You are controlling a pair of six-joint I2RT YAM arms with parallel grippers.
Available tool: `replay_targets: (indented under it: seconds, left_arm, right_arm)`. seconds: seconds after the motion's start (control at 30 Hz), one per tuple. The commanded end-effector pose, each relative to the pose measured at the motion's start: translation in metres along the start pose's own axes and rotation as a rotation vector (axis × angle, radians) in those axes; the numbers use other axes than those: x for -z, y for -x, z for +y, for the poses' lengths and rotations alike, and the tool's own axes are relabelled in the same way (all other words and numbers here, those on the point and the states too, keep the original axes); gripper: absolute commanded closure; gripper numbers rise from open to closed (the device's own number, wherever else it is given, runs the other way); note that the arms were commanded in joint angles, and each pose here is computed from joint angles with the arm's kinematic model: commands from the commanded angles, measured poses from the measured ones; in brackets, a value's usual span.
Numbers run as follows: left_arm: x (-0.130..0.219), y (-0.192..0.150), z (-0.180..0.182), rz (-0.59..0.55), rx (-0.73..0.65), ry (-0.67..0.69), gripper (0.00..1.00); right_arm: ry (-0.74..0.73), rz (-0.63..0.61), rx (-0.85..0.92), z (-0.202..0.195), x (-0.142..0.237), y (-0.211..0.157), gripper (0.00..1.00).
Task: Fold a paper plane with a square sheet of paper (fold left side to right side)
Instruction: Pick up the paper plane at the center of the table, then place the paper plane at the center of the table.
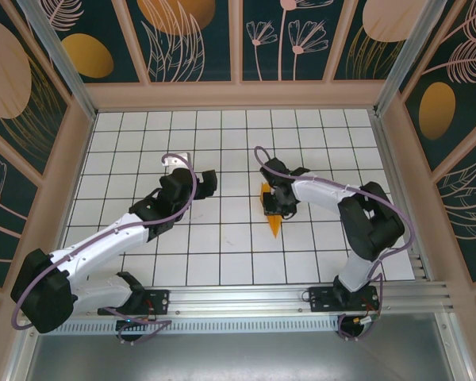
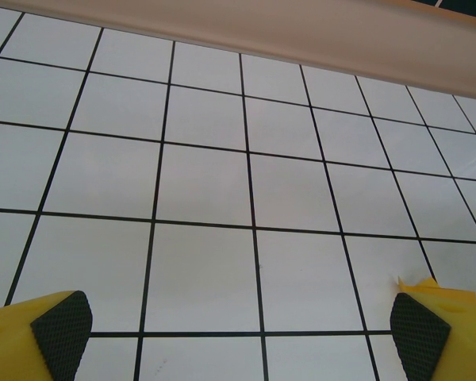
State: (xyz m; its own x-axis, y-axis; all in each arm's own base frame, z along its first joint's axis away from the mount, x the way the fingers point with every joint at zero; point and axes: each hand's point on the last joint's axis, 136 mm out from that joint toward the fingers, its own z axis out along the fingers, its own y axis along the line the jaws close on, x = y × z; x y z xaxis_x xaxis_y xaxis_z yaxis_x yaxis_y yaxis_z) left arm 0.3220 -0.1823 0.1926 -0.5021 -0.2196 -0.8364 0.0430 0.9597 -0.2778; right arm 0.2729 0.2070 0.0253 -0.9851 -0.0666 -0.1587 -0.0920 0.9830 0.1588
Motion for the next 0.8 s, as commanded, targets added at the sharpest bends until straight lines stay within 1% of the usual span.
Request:
replay_targets:
  seconds: [0.0,0.1,0.23,0.33,0.47,0.6,0.77]
  left_arm:
    - [0.004,0.013,-0.007,-0.034,0.017,-0.024,0.01]
    - [0.006,0.014,-0.007,-0.040,0.019,-0.026,0.01]
    - [0.011,0.017,-0.003,-0.058,0.020,-0.023,0.01]
    - [0.017,0.021,-0.001,-0.074,0.020,-0.025,0.01]
    - [0.023,0.023,0.002,-0.089,0.009,-0.033,0.02]
    - [0.027,0.023,0.004,-0.092,-0.013,-0.036,0.02]
    - [0.030,0.023,0.006,-0.096,-0.030,-0.033,0.01]
  right_arm:
    - [-0.009,0.042,-0.011,0.001,-0.010,-0.009,0.77]
    - [-0.030,0.049,-0.015,0.000,-0.012,-0.010,0.80]
    - [-0.038,0.030,-0.025,0.009,-0.003,0.000,0.84]
    - [-0.036,0.007,-0.054,0.020,0.008,0.015,0.86]
    - [-0.032,0.008,-0.071,0.035,0.012,0.036,0.87]
    - [-0.021,0.013,-0.073,0.054,0.009,0.060,0.88]
    - [-0.052,0.016,-0.066,0.069,-0.001,0.083,0.88]
